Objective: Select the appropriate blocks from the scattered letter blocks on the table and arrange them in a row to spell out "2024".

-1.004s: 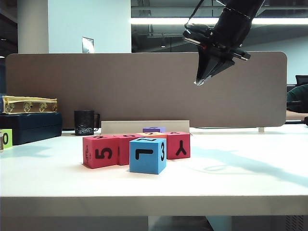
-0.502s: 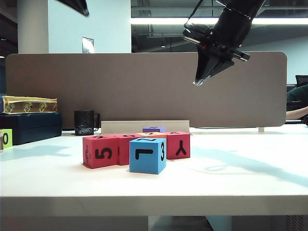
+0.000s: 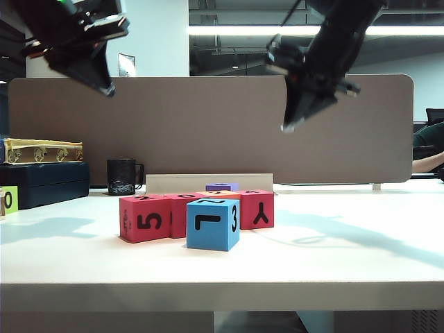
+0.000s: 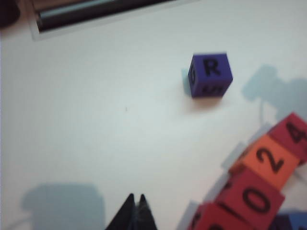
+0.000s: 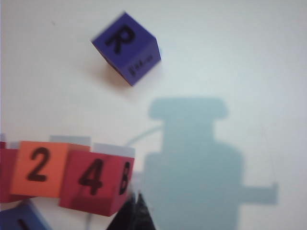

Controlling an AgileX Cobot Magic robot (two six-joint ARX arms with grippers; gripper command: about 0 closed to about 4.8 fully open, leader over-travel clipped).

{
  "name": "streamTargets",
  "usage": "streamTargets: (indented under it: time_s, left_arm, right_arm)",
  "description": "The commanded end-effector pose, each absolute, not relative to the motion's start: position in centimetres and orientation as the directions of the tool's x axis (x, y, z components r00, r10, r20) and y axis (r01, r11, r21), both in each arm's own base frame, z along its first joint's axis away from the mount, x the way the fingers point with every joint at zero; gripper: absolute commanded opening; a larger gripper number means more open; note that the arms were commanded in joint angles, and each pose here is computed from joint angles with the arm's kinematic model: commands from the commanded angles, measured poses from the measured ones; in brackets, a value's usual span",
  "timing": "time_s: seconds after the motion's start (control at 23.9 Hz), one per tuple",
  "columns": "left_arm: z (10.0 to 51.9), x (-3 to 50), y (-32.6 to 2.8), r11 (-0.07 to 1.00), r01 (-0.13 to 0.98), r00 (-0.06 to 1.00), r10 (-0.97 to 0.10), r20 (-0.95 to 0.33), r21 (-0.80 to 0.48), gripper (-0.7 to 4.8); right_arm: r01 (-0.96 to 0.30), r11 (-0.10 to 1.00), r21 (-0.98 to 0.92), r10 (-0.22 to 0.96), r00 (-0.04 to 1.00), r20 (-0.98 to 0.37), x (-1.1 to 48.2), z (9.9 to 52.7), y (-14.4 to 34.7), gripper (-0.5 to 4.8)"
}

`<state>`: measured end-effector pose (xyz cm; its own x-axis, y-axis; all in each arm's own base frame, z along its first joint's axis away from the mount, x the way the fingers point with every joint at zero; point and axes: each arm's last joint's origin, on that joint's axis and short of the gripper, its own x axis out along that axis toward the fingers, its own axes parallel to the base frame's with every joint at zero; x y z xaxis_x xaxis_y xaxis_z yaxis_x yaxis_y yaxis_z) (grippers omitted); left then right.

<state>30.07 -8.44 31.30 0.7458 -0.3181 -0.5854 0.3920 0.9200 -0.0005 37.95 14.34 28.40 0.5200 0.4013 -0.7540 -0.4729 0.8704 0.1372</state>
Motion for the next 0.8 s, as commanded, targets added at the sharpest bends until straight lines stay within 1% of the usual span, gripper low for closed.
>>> streamTargets:
  time_s: [0.04, 0.17, 0.29, 0.42, 0.54, 0.63, 0.71, 0.8]
  left_arm:
    - [27.4, 28.4, -8.0, 0.938, 0.34, 0.679, -0.293, -0.673, -0.065, -0.06]
    - [24.7, 27.6, -7.8, 0.945, 0.31, 0.627, -0.283, -0.726, -0.1, -0.06]
    - [22.3, 26.8, -8.0, 0.946, 0.3, 0.6, -0.287, -0.747, -0.122, -0.06]
    - [20.5, 26.5, -8.1, 0.945, 0.292, 0.586, -0.297, -0.754, -0.145, -0.06]
    - [19.9, 26.8, -8.3, 0.944, 0.293, 0.57, -0.3, -0.765, -0.152, -0.06]
    - [19.4, 27.2, -8.5, 0.935, 0.309, 0.561, -0.328, -0.76, -0.176, -0.06]
    - [18.4, 27.8, -8.9, 0.919, 0.308, 0.532, -0.382, -0.756, -0.247, -0.06]
    - [17.7, 28.0, -9.0, 0.916, 0.305, 0.507, -0.388, -0.77, -0.26, -0.06]
  right_arm:
    - [-0.465, 0.873, 0.148, 0.386, 0.472, -0.792, 38.9, 26.1, 14.7, -0.03]
    - [-0.463, 0.873, 0.153, 0.379, 0.447, -0.81, 39.3, 24.8, 14.9, -0.03]
    - [-0.464, 0.869, 0.172, 0.384, 0.411, -0.827, 39.8, 23.3, 15.1, -0.03]
    - [-0.472, 0.86, 0.193, 0.393, 0.371, -0.841, 40.0, 22.0, 15.6, -0.03]
    - [-0.48, 0.854, 0.199, 0.397, 0.355, -0.846, 39.9, 21.5, 16.1, -0.03]
    - [-0.482, 0.853, 0.199, 0.398, 0.355, -0.846, 39.9, 21.4, 16.2, -0.03]
    - [-0.491, 0.848, 0.2, 0.4, 0.346, -0.849, 39.9, 21.0, 16.7, -0.04]
    - [-0.492, 0.847, 0.201, 0.4, 0.343, -0.85, 40.0, 20.8, 16.8, -0.03]
